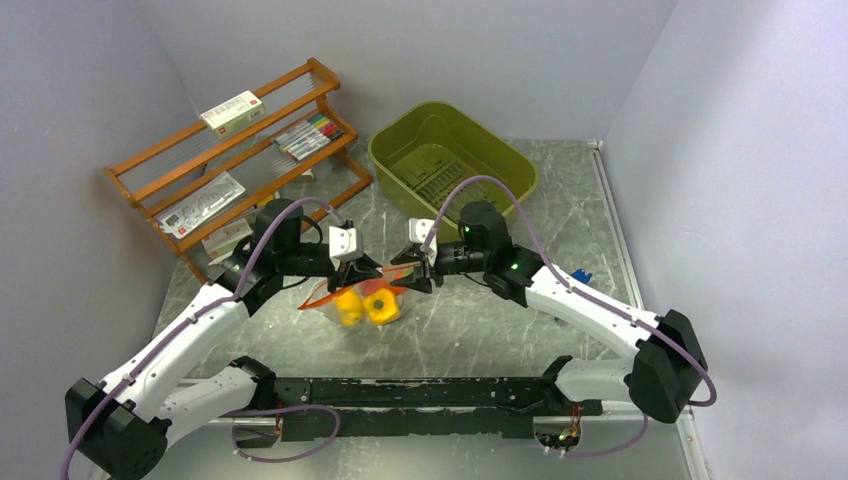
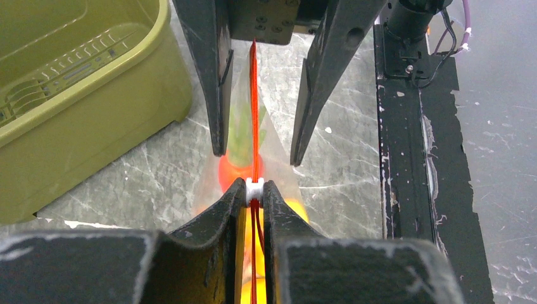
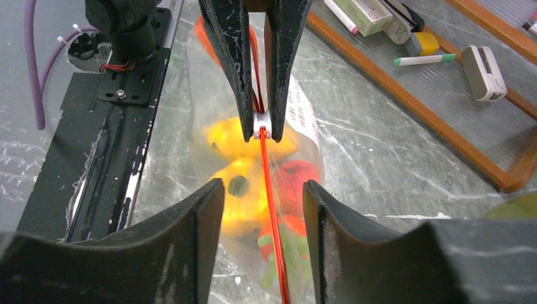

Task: Place the food in the zip-top bag and seal the zipper
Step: Zip the zipper food storage bag at the center of the board.

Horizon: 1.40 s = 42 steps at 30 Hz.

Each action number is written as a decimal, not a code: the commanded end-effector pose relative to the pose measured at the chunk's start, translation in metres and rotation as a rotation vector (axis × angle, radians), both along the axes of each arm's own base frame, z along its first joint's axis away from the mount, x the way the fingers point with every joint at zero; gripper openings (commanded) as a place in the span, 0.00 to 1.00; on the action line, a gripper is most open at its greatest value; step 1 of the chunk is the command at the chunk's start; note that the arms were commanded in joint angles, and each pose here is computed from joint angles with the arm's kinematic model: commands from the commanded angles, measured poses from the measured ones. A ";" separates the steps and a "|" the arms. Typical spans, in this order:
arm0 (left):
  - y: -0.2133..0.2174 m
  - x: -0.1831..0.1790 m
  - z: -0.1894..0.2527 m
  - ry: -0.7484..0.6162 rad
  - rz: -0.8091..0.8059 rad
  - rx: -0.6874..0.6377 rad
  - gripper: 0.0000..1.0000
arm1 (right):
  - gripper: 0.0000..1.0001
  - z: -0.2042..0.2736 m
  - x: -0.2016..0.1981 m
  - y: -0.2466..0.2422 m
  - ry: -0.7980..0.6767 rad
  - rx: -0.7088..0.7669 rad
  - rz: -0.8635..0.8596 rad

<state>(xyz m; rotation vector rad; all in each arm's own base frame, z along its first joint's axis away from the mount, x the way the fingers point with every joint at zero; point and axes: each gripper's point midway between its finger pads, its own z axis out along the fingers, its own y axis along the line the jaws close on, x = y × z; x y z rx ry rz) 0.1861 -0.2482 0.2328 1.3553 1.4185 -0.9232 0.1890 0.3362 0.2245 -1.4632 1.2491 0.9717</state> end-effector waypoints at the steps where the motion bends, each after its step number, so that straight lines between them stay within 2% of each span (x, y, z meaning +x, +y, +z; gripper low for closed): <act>1: -0.004 -0.005 0.010 -0.030 -0.041 -0.036 0.07 | 0.39 0.021 0.006 0.014 -0.063 0.042 0.006; 4: -0.004 -0.005 0.010 -0.029 -0.041 -0.034 0.07 | 0.26 0.023 0.007 0.018 -0.080 0.045 0.007; 6: -0.004 -0.004 0.011 -0.030 -0.040 -0.034 0.07 | 0.06 0.027 0.010 0.016 -0.108 0.051 -0.011; 7: -0.004 -0.004 0.012 -0.032 -0.041 -0.034 0.07 | 0.00 0.026 0.011 0.014 -0.117 0.054 -0.024; 25: 0.017 -0.009 0.006 -0.057 0.011 0.087 0.07 | 0.00 0.046 0.022 -0.038 -0.100 0.160 -0.132; 42: 0.029 -0.015 0.009 -0.054 0.056 0.115 0.07 | 0.00 0.053 0.041 -0.081 -0.106 0.161 -0.267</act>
